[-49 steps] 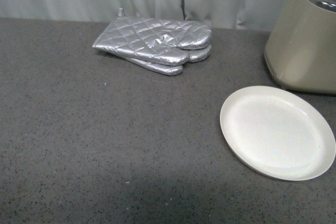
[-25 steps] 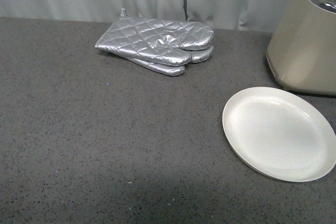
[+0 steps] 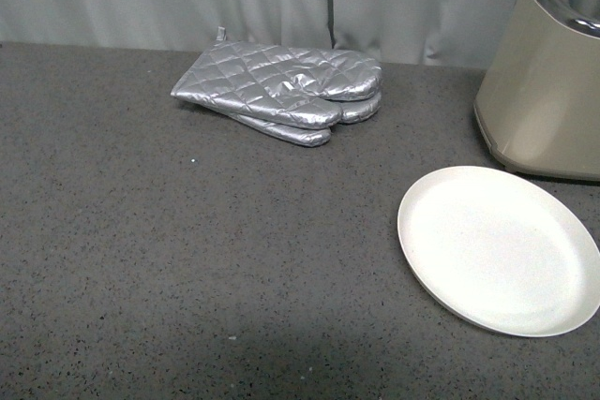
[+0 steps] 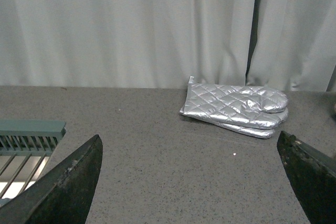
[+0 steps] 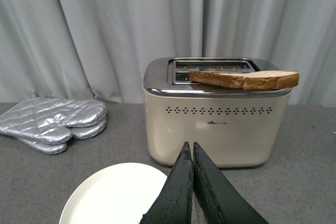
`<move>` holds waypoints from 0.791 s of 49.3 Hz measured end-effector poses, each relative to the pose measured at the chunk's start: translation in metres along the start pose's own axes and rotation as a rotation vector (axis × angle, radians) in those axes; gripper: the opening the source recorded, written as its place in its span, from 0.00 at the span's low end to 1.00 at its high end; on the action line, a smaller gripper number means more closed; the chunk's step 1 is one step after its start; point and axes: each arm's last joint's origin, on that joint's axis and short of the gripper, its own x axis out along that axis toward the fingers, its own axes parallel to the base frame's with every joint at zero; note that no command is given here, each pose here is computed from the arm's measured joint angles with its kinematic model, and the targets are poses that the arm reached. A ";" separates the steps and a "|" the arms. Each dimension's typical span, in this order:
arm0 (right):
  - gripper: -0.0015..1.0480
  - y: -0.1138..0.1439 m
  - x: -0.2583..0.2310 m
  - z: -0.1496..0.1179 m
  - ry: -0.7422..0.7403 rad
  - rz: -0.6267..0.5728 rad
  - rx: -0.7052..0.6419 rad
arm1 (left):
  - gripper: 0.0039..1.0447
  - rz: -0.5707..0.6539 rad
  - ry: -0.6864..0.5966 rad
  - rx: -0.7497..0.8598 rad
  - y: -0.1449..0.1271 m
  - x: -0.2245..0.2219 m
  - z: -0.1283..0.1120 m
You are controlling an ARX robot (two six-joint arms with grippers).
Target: Put bread into toaster
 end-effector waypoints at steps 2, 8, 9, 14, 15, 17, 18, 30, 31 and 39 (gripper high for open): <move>0.01 0.000 0.000 0.000 0.000 0.000 -0.001 | 0.94 0.000 0.000 0.000 0.000 0.000 0.000; 0.01 0.000 0.000 0.000 0.000 -0.003 -0.002 | 0.94 0.000 0.000 0.000 0.000 0.000 0.000; 0.01 0.000 0.000 0.000 0.000 -0.003 -0.002 | 0.94 -0.001 0.000 0.000 0.000 0.000 0.000; 0.09 0.000 0.000 0.000 0.000 -0.004 -0.004 | 0.94 -0.001 0.000 0.000 0.000 0.000 0.000; 0.11 0.000 0.000 0.000 0.000 -0.004 -0.004 | 0.94 -0.001 0.000 0.000 0.000 0.000 0.000; 0.18 0.000 0.000 0.000 0.000 -0.004 -0.004 | 0.94 -0.001 0.000 0.000 0.000 0.000 0.000; 0.21 0.000 0.000 0.000 0.000 -0.004 -0.004 | 0.94 -0.001 0.000 0.000 0.000 0.000 0.000; 0.65 0.000 0.000 0.000 0.000 -0.004 -0.004 | 0.94 -0.001 0.000 0.000 0.000 0.000 0.000; 0.69 0.000 0.000 0.000 0.000 -0.004 -0.004 | 0.94 -0.001 0.000 0.000 0.000 0.000 0.000; 0.93 0.000 0.000 0.000 0.000 -0.004 -0.003 | 0.94 -0.001 0.000 0.000 0.000 0.000 0.000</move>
